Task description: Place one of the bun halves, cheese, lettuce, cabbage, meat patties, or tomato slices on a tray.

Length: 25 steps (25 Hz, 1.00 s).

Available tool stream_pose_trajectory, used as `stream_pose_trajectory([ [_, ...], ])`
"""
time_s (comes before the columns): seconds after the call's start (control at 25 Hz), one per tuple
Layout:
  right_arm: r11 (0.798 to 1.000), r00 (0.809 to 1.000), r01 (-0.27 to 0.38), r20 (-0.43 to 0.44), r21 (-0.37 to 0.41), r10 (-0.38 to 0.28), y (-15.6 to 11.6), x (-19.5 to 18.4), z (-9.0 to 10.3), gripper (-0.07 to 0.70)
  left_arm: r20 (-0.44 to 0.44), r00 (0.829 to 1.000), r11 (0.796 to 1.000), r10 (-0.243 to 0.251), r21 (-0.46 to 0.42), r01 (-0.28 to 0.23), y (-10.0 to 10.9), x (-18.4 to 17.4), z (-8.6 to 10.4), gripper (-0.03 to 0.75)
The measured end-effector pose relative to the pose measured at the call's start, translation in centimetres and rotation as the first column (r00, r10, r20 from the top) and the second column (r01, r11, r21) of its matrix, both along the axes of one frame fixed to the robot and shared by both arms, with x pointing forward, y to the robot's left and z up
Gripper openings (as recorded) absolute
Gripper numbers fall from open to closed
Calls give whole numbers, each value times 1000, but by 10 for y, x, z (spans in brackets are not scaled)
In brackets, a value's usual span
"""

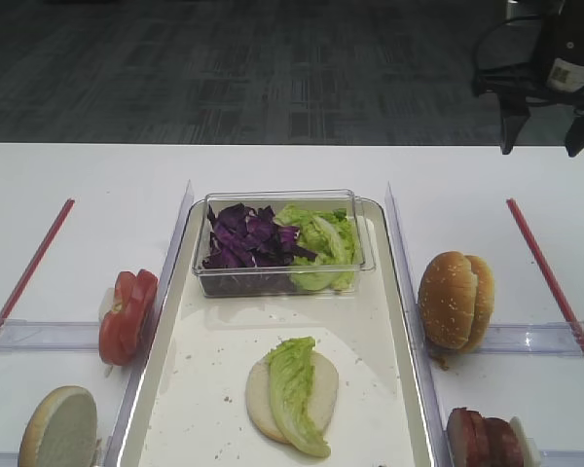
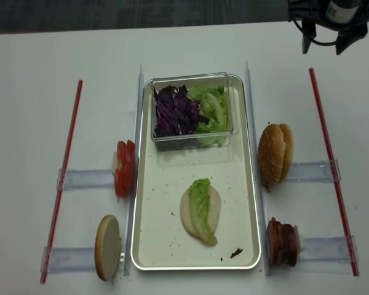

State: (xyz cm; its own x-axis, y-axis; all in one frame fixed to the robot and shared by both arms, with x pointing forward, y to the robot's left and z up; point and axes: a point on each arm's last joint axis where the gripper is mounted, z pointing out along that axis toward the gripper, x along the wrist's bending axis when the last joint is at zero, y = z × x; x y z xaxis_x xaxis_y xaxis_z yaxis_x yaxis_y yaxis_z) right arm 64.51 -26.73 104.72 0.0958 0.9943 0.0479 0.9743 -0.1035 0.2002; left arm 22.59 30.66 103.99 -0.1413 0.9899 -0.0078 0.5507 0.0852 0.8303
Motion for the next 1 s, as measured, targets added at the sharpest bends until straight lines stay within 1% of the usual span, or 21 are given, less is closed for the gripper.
stream_pose_trajectory([
  [0.24,1000,1000,17,1,-6,-17,-18,1,0,519,0,1000,1000,0,0,0,0,0,0,302],
  [0.4,1000,1000,18,1,-8,-18,-23,1,0,519,0,1000,1000,0,0,0,0,0,0,302],
  [0.88,1000,1000,15,1,8,-15,-22,1,1,510,0,1000,1000,0,0,0,0,0,0,302],
  [1.0,1000,1000,7,-2,-2,-7,-23,-6,3,509,0,1000,1000,0,0,0,0,0,0,302],
])
